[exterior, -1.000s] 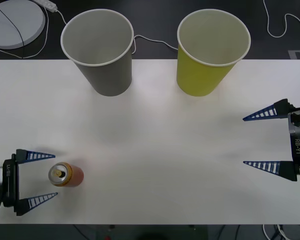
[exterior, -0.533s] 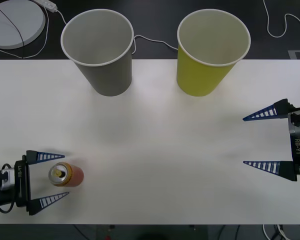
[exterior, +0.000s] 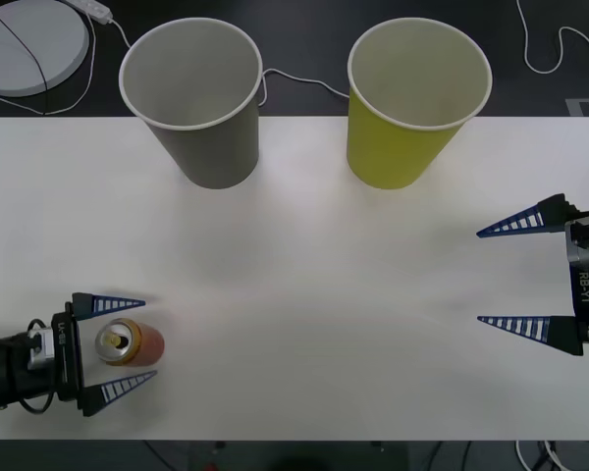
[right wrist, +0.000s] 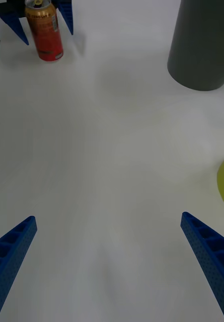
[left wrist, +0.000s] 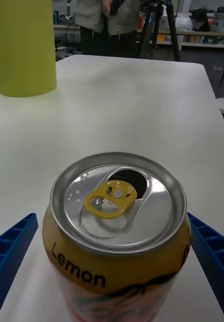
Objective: Put the can into the green bin and the plastic bottle into the gray bin
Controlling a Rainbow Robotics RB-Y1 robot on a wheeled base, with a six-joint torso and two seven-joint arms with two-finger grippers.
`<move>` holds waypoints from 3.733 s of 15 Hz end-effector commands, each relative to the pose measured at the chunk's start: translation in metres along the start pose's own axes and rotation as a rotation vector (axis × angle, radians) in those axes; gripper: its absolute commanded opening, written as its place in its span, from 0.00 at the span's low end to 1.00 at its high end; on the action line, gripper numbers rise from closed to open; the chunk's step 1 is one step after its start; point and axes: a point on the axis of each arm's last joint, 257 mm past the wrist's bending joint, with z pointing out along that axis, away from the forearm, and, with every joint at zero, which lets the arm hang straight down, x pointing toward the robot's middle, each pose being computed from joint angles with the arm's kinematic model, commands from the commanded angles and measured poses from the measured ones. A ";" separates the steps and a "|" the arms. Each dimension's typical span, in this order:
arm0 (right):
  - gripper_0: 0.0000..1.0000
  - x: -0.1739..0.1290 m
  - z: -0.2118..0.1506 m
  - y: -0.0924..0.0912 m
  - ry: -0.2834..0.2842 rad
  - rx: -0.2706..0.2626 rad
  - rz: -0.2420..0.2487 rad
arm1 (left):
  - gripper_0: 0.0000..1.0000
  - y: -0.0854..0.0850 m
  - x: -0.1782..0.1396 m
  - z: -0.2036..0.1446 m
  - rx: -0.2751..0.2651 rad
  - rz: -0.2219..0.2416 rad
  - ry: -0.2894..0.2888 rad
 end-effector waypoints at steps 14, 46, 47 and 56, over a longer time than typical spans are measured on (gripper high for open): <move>1.00 0.000 0.000 0.000 0.000 0.000 0.000 | 0.00 0.006 -0.004 0.007 0.001 -0.008 -0.009; 1.00 0.000 0.000 0.000 0.000 0.000 0.000 | 0.00 0.116 -0.250 -0.011 0.131 -0.135 0.703; 1.00 0.000 0.000 0.000 0.000 0.000 0.000 | 0.00 0.121 -0.260 -0.002 0.126 -0.134 0.720; 1.00 0.000 0.000 0.000 0.000 0.000 0.000 | 0.00 0.151 -0.359 0.110 0.100 -0.201 0.815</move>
